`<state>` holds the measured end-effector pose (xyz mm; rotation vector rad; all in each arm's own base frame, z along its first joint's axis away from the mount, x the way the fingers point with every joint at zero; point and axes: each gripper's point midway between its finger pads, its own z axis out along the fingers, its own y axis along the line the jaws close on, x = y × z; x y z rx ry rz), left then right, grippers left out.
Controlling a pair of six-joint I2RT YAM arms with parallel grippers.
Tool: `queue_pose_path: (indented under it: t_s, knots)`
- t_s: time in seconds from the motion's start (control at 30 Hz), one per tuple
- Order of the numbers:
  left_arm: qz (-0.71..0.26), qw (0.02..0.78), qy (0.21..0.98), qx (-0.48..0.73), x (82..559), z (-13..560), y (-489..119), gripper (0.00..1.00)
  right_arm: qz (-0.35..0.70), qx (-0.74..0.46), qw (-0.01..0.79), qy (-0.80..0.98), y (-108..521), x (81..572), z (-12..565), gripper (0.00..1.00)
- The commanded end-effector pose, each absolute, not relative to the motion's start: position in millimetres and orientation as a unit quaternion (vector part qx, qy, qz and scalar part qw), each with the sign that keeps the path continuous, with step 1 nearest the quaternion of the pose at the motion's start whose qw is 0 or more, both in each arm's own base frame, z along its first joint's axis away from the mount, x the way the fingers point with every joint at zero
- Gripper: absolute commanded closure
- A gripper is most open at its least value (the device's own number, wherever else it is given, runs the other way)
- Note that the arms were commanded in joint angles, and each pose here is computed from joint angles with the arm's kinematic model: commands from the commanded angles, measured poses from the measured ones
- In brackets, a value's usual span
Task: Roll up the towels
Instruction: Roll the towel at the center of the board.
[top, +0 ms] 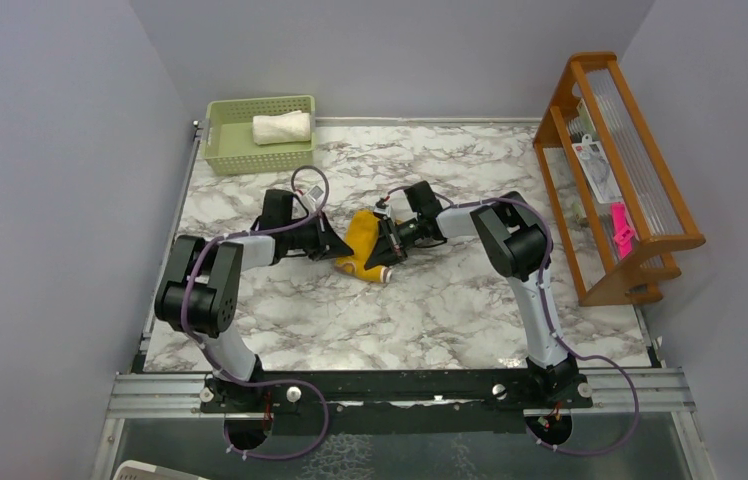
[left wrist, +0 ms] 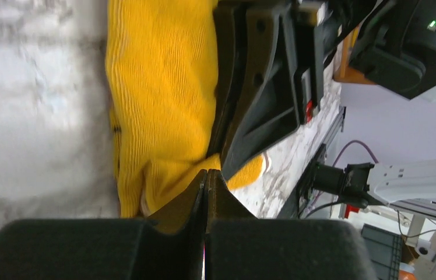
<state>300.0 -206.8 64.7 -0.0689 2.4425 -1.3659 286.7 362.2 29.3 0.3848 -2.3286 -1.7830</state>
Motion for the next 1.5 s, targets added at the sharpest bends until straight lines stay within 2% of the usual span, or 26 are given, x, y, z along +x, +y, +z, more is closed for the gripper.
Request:
queue_pose_path:
  t_s: [0.0,0.37,0.57,0.9,1.1,1.3,1.47]
  knots:
    - [-0.500,0.197,0.843,-0.001,326.7,76.8,-216.8,1.00,-0.523,0.025,0.141,-0.840,343.0,280.1,-24.9,0.96]
    - [-0.535,0.170,0.827,0.025,298.5,92.5,-221.9,1.00,-0.522,0.022,0.144,-0.840,342.3,281.4,-29.5,0.96]
    - [-0.519,0.142,0.843,0.008,280.9,69.0,-216.7,1.00,-0.522,0.021,0.145,-0.840,342.1,280.7,-30.0,0.96]
    - [-0.449,0.173,0.875,-0.043,305.7,38.0,-204.5,1.00,-0.521,0.019,0.146,-0.841,340.1,278.6,-30.2,0.96]
    - [-0.446,0.168,0.878,-0.042,308.8,26.4,-207.8,1.00,-0.517,0.021,0.145,-0.843,337.9,279.8,-30.9,0.95]
    - [-0.422,0.151,0.893,-0.048,292.7,2.6,-203.2,1.00,-0.505,0.022,0.130,-0.853,334.7,283.8,-33.2,0.81]
    - [-0.392,0.140,0.907,-0.059,282.8,-18.5,-197.3,1.00,-0.482,0.050,0.089,-0.870,332.3,294.6,-27.9,0.60]
